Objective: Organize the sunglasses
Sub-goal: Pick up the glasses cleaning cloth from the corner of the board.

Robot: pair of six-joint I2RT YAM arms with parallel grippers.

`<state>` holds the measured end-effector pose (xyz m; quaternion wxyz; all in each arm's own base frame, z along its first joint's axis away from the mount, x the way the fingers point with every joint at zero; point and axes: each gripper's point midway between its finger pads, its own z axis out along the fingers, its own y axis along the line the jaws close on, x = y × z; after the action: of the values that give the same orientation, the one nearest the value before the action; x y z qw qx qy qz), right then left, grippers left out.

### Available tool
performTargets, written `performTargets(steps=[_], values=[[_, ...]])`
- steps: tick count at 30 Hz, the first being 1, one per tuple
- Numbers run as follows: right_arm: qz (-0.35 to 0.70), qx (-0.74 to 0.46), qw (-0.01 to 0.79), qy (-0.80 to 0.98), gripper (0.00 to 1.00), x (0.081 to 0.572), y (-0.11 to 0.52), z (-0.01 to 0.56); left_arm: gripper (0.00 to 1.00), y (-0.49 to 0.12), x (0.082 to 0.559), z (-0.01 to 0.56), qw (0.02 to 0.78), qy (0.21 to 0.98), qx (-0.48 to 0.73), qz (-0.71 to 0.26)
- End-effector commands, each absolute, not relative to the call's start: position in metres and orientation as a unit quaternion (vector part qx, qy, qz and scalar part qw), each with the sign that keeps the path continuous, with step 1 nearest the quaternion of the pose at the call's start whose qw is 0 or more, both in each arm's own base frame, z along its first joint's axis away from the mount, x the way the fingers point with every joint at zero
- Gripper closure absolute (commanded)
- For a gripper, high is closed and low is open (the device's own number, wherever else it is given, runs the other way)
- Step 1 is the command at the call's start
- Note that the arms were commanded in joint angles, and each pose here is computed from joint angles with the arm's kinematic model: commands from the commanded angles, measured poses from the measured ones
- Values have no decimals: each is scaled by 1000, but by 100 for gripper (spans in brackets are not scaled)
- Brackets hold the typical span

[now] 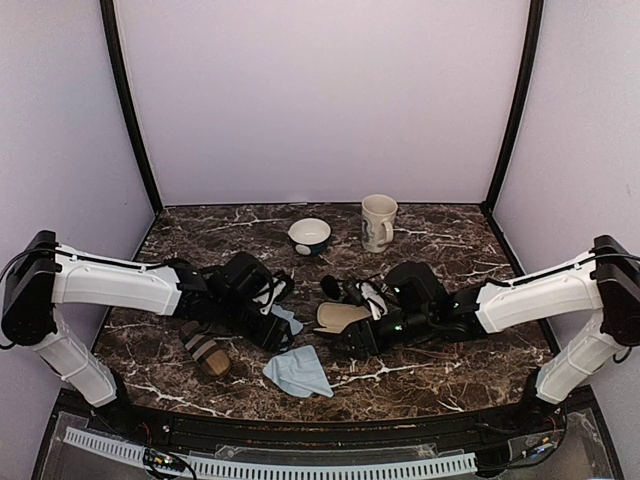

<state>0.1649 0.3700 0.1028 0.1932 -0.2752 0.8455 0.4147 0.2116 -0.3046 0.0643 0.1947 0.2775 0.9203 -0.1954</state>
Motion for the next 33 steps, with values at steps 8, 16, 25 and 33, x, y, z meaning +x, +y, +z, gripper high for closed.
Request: performTargets(steps=[8, 16, 25, 33], values=[[402, -273, 194, 852, 35, 160, 385, 87, 38, -330, 247, 52, 218, 922, 267, -177], [364, -307, 172, 862, 39, 139, 398, 66, 41, -296, 252, 29, 192, 944, 228, -141], [285, -330, 137, 889, 48, 119, 399, 38, 41, -244, 264, 29, 204, 960, 161, -105], [275, -321, 116, 899, 55, 106, 386, 33, 32, -263, 273, 68, 252, 940, 161, -165]])
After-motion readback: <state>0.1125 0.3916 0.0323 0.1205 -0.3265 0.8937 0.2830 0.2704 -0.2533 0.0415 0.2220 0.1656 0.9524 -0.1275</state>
